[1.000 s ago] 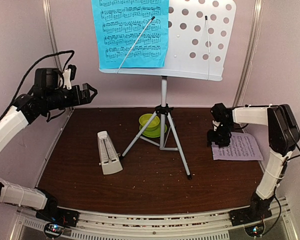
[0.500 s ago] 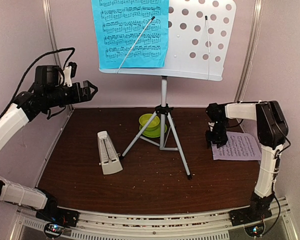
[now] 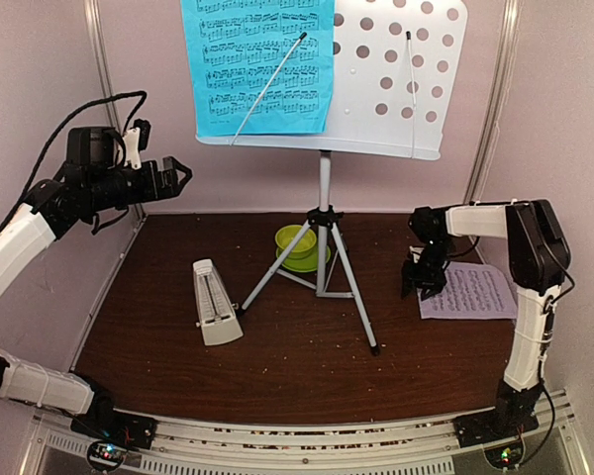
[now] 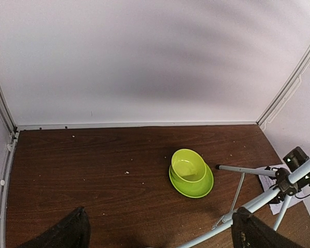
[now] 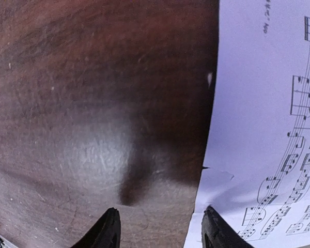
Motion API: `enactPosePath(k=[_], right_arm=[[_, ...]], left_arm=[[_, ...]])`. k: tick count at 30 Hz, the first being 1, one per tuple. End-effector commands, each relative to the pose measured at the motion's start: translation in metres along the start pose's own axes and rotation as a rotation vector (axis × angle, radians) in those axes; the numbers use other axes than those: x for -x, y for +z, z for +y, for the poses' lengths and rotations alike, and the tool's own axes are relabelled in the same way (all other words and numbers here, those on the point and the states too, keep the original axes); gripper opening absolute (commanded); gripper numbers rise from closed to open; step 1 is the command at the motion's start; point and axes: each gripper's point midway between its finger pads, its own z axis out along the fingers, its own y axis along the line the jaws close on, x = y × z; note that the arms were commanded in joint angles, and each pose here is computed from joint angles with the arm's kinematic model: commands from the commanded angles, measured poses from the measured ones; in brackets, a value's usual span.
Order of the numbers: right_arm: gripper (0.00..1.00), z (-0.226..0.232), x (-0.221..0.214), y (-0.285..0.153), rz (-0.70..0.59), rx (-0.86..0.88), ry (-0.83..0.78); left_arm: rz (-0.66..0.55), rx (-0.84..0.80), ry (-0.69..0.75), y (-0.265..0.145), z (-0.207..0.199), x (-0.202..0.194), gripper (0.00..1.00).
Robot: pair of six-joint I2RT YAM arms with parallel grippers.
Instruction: Set up the instrument practice props
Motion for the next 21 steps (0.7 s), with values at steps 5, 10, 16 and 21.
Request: enactPosePath(k=[5, 10, 16, 21], right_arm=[[0.56, 0.052, -0.043, 0.007, 0.016, 0.203, -0.002], [0.55, 0.072, -0.06, -0.011, -0.021, 0.266, -0.067], [0.58, 0.039, -0.043, -0.069, -0.29, 0.082, -0.051], [0.68, 0.018, -0.044, -0.077, -0.352, -0.08, -0.087]], left_arm=[[-0.073, -0.012, 0.013, -0.011, -0.004, 0.023, 0.98], [-0.076, -0.028, 0.013, -0.012, -0.007, 0.026, 0.98], [-0.083, -0.033, 0.014, -0.017, -0.008, 0.028, 0.98], [-0.084, -0.039, 0.016, -0.016, -0.01, 0.029, 0.98]])
